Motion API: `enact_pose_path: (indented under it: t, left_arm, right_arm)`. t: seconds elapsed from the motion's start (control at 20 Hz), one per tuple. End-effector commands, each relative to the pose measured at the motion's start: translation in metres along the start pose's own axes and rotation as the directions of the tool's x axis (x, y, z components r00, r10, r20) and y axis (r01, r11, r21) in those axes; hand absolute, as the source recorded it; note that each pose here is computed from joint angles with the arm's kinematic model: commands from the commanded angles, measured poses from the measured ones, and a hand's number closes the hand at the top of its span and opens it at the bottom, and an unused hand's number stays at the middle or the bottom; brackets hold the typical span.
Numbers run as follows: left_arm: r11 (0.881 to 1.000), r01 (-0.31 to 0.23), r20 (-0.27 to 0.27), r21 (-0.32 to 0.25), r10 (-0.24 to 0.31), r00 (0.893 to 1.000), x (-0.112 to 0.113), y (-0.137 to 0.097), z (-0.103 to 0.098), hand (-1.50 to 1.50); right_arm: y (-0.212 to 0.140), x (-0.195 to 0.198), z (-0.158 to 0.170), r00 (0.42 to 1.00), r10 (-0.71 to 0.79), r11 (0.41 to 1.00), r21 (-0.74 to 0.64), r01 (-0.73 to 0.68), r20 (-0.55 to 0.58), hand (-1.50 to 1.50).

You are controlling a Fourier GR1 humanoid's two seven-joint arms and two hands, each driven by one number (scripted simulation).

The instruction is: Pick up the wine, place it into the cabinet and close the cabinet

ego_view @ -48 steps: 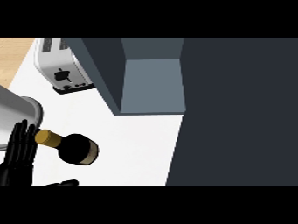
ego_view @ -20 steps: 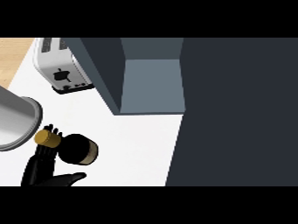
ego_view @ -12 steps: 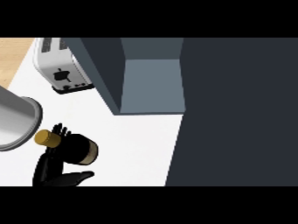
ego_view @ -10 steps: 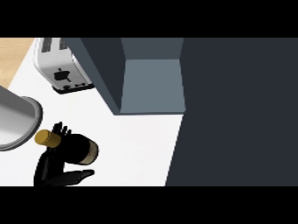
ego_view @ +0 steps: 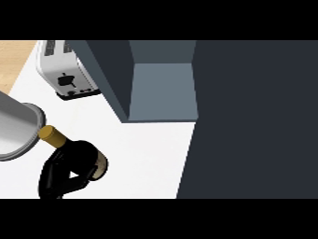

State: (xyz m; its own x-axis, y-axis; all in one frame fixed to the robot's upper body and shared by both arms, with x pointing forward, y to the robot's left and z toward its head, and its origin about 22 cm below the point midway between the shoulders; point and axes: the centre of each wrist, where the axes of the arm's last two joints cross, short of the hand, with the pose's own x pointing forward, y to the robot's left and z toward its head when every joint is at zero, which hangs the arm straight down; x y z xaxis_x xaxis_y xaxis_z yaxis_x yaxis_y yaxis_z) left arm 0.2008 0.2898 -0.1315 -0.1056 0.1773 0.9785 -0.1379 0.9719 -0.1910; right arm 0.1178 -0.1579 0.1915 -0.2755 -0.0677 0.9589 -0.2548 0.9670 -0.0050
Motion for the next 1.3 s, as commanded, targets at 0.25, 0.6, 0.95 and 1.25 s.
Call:
enact_pose_path:
  t: [0.25,0.6,0.95,1.25]
  left_arm:
    - [0.997,0.079,0.086,-0.008,-0.079,0.993,-0.001,0.007,-0.007,1.5]
    - [0.974,0.042,0.051,-0.224,-0.032,0.998,0.004,-0.009,-0.004,1.5]
    - [0.936,-0.052,0.004,-0.349,0.056,0.998,0.009,-0.039,-0.021,1.5]
    - [0.928,-0.037,0.044,-0.371,0.057,0.997,0.035,-0.065,-0.013,1.5]
  right_arm:
    - [-0.009,0.032,0.04,0.996,-0.01,1.0,-0.012,0.011,0.088,-1.5]
    - [-0.012,0.036,0.033,0.995,-0.005,1.0,-0.006,0.005,0.098,-1.5]
    - [-0.011,0.032,0.041,0.997,-0.021,0.999,-0.025,0.023,0.079,-1.5]
    - [-0.019,0.042,0.045,0.997,-0.005,1.0,-0.023,0.007,0.082,-1.5]
